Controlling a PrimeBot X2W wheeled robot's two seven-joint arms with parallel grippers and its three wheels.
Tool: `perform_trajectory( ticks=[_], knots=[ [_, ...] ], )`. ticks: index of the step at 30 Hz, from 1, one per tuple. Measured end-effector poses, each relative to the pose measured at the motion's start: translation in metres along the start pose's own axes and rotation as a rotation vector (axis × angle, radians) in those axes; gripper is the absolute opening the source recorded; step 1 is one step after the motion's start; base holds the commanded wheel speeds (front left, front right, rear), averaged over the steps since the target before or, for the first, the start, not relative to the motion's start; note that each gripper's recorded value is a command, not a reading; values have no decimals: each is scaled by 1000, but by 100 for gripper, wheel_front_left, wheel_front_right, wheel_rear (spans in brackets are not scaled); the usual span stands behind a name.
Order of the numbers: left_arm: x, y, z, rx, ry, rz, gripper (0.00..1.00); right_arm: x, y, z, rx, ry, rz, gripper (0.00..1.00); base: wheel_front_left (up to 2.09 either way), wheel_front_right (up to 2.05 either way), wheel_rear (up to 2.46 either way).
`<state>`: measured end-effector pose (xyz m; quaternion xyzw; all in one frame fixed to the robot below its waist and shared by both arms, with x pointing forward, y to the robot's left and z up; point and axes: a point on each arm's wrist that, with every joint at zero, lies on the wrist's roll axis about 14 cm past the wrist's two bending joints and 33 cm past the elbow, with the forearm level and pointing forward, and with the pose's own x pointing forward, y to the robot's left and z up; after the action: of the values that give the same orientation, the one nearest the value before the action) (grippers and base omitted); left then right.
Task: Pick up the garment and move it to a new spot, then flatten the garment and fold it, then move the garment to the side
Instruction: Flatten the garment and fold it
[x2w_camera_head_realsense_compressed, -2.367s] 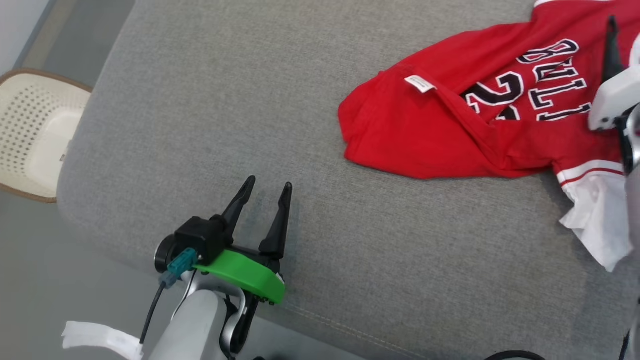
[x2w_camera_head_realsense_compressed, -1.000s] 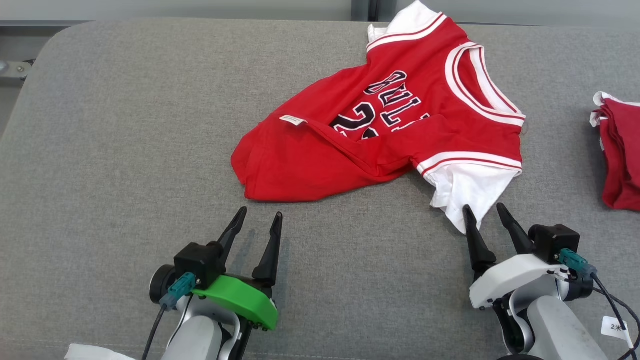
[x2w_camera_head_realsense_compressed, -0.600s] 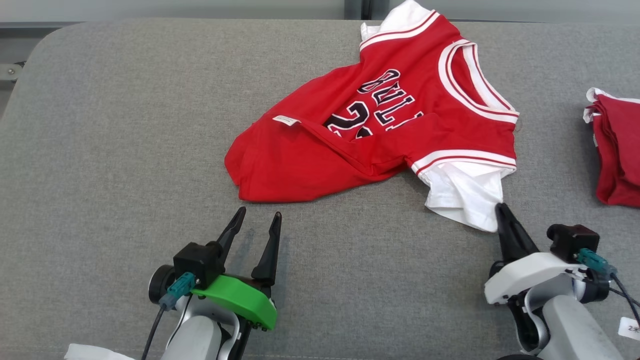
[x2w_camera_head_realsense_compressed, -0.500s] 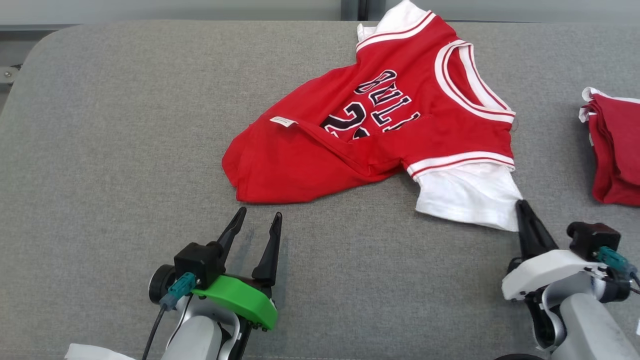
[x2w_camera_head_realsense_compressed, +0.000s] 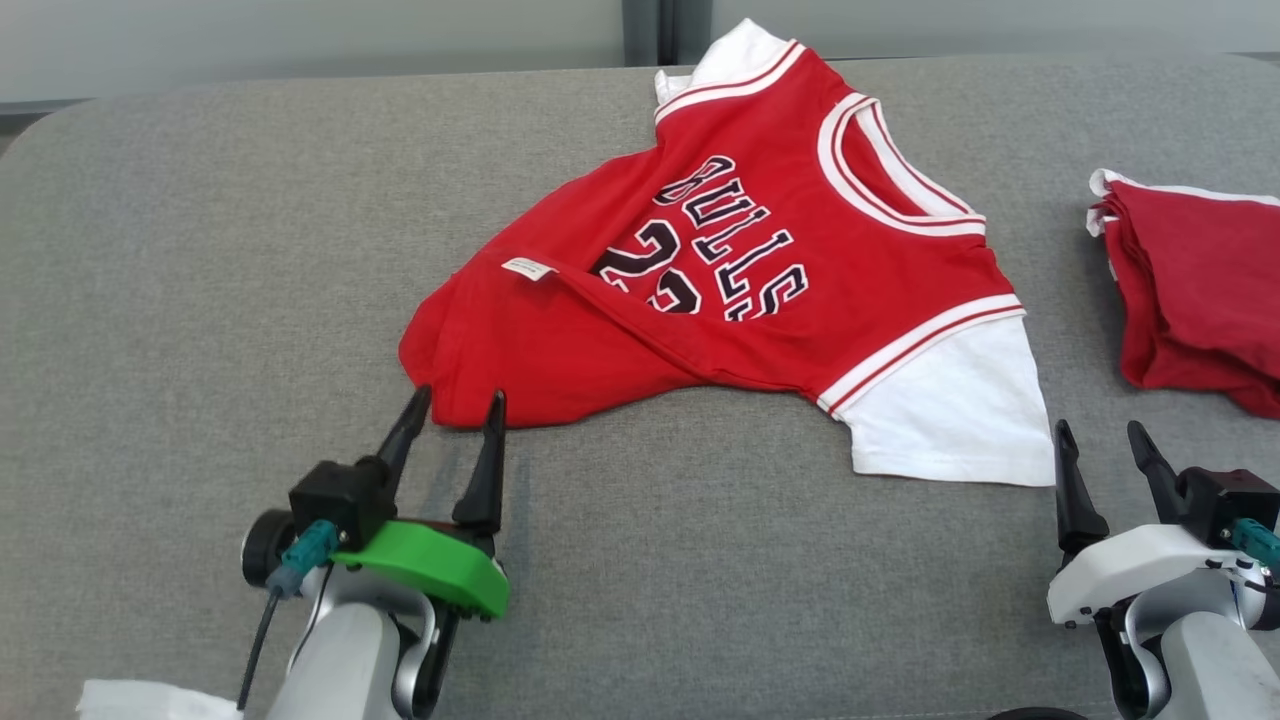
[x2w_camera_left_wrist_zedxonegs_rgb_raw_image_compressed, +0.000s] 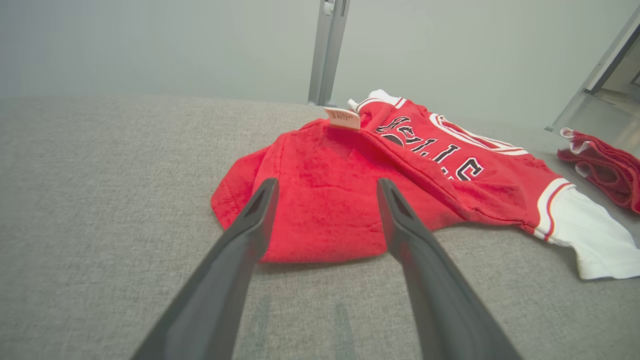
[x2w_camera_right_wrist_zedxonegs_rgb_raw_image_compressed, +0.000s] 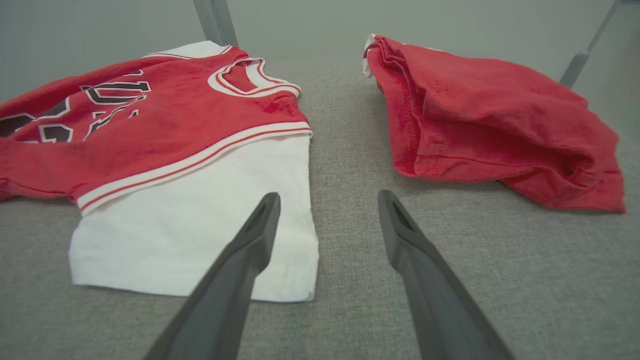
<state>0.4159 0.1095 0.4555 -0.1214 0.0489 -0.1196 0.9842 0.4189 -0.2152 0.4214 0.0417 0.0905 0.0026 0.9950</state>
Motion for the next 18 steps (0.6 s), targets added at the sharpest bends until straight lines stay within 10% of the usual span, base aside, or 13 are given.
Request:
perform_trajectory(
  ticks=[18],
  knots=[
    [96, -10, 1, 125, 52, -92, 100, 0, -10, -7, 2, 10, -37, 100, 0, 0, 0]
  ],
)
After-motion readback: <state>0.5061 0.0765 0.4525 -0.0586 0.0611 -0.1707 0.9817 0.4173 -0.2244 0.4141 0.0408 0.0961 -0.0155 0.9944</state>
